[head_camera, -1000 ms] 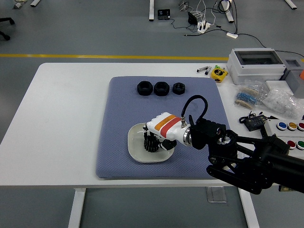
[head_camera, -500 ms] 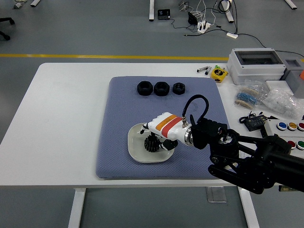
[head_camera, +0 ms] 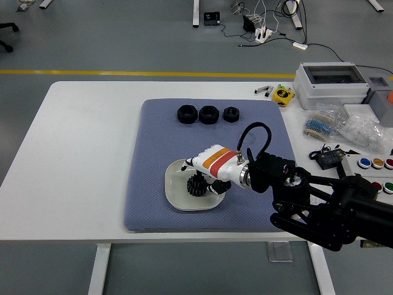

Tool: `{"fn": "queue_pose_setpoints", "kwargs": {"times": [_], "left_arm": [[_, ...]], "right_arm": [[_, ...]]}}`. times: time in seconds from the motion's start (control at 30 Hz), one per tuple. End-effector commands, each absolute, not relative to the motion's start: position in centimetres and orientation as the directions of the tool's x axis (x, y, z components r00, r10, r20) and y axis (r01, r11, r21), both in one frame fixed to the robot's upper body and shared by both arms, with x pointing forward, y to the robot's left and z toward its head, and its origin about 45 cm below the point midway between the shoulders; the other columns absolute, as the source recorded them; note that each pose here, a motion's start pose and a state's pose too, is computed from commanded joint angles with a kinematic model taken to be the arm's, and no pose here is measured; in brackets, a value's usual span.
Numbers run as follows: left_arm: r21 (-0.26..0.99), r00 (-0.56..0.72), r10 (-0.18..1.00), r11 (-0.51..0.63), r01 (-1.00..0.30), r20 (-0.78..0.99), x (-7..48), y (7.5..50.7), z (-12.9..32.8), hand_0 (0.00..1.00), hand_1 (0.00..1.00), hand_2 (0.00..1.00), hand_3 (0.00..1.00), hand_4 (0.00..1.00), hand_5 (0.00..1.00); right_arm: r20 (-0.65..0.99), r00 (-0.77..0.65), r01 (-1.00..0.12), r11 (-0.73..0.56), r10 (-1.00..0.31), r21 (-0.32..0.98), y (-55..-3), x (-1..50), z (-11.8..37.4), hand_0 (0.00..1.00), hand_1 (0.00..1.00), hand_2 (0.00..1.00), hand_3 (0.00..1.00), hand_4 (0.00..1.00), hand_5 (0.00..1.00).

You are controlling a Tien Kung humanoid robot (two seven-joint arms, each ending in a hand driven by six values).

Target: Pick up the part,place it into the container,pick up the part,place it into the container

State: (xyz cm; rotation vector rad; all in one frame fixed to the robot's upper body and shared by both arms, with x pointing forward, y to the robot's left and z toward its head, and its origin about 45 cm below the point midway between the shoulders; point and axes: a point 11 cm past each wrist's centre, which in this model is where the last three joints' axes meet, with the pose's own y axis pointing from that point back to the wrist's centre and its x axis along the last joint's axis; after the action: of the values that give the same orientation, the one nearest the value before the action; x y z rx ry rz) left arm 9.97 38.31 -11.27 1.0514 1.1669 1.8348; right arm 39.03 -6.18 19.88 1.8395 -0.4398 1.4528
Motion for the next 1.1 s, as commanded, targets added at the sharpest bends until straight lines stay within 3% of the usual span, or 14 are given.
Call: {"fn": "queue_pose_setpoints", "kwargs": {"times": [0.43,0.47,1.1], "left_arm": [[0.930,-0.416,0.872,-0.341,-0.137,0.258,10.0,38.4,-11.3,0.710,0.618,0.630,0.560,0.610,0.679],[0.930,-0.416,0.872,-0.341,-0.137,0.258,10.0,38.4,-11.3,0.711,0.617,0.631,0.561,0.610,0.678],[0.929,-0.411,0.873,-0.343,-0.135,0.263,9.9,38.4,-11.3,0.710,0.616,0.631,0.560,0.612,0.679]], "right_arm": [[0.943,0.292,-0.659,-0.681,0.157,0.318,-6.0,39.0,20.2,0.320,0.395,0.545,0.877,0.753,0.018],[0.944,0.291,-0.660,-0.681,0.156,0.316,-6.0,39.1,20.3,0.321,0.427,0.676,0.911,0.816,0.060],[0.957,0.259,-0.709,-0.648,0.128,0.279,-7.1,40.4,21.6,0.327,0.489,0.722,0.928,0.839,0.085]]}}
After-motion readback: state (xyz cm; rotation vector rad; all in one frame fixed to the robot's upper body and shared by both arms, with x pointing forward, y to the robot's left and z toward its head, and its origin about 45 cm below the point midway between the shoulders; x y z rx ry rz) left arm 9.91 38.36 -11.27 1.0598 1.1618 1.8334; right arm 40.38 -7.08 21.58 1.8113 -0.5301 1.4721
